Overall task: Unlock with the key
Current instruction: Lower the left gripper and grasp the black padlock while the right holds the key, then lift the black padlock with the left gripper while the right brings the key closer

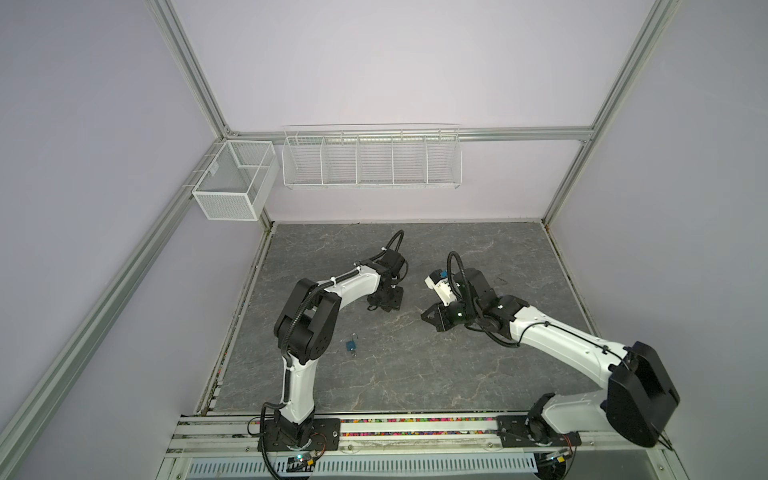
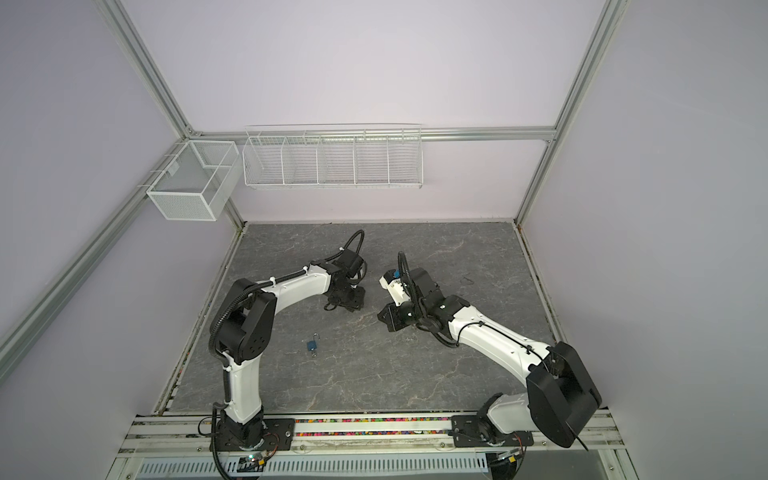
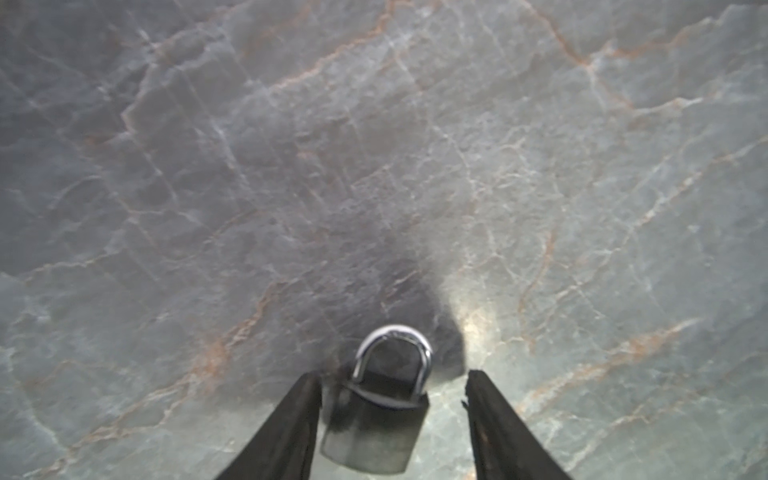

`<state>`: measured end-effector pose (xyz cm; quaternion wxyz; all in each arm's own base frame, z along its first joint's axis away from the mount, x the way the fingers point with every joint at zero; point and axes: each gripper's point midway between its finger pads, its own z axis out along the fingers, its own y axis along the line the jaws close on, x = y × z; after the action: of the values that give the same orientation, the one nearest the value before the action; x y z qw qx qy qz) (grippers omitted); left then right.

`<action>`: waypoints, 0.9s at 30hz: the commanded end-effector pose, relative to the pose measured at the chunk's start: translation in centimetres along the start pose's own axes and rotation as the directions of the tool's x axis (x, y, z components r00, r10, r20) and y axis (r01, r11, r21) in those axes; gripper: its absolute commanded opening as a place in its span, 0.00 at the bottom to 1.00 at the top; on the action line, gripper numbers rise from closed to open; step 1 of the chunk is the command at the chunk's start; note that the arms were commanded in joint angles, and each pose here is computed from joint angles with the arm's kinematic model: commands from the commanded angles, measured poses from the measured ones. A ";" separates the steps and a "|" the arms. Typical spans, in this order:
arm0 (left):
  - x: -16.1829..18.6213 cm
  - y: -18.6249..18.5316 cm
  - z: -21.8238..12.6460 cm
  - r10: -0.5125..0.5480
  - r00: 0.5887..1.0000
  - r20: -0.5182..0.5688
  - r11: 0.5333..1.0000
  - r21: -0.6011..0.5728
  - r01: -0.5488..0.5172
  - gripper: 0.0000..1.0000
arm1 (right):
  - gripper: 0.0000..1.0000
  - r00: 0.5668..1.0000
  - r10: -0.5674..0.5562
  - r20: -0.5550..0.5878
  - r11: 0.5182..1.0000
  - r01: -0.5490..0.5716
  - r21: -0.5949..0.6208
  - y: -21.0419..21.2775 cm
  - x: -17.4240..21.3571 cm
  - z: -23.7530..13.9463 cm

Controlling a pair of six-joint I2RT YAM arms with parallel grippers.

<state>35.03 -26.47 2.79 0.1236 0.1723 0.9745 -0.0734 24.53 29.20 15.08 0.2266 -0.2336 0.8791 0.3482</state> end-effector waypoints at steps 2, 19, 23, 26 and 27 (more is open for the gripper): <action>0.9 -0.4 -0.6 0.004 1.000 -0.021 0.999 -0.039 -0.005 0.54 | 0.06 1.000 -0.001 -0.004 1.000 0.001 0.005 -0.2 0.5 0.2; 0.6 -0.1 0.5 -0.113 0.993 -0.044 0.985 -0.137 0.106 0.45 | 0.07 1.000 -0.018 -0.001 1.000 0.018 0.014 -0.4 0.5 0.0; 0.8 0.3 1.0 -0.127 0.990 -0.053 0.977 -0.179 0.116 0.44 | 0.06 1.000 -0.020 -0.001 1.000 0.020 0.014 -0.4 0.5 -0.1; 1.0 0.6 1.1 -0.144 0.988 -0.050 0.972 -0.194 0.131 0.41 | 0.07 1.000 -0.025 0.003 1.000 0.024 0.014 -0.3 0.4 -0.2; 1.1 0.7 1.1 -0.147 0.988 -0.052 0.970 -0.201 0.134 0.41 | 0.07 1.000 -0.025 0.002 1.000 0.025 0.017 -0.3 0.5 -0.2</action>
<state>34.98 -26.81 2.35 0.1199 0.1055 0.9871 -0.0125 24.58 29.07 14.88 0.2280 -0.2340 0.8804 0.3438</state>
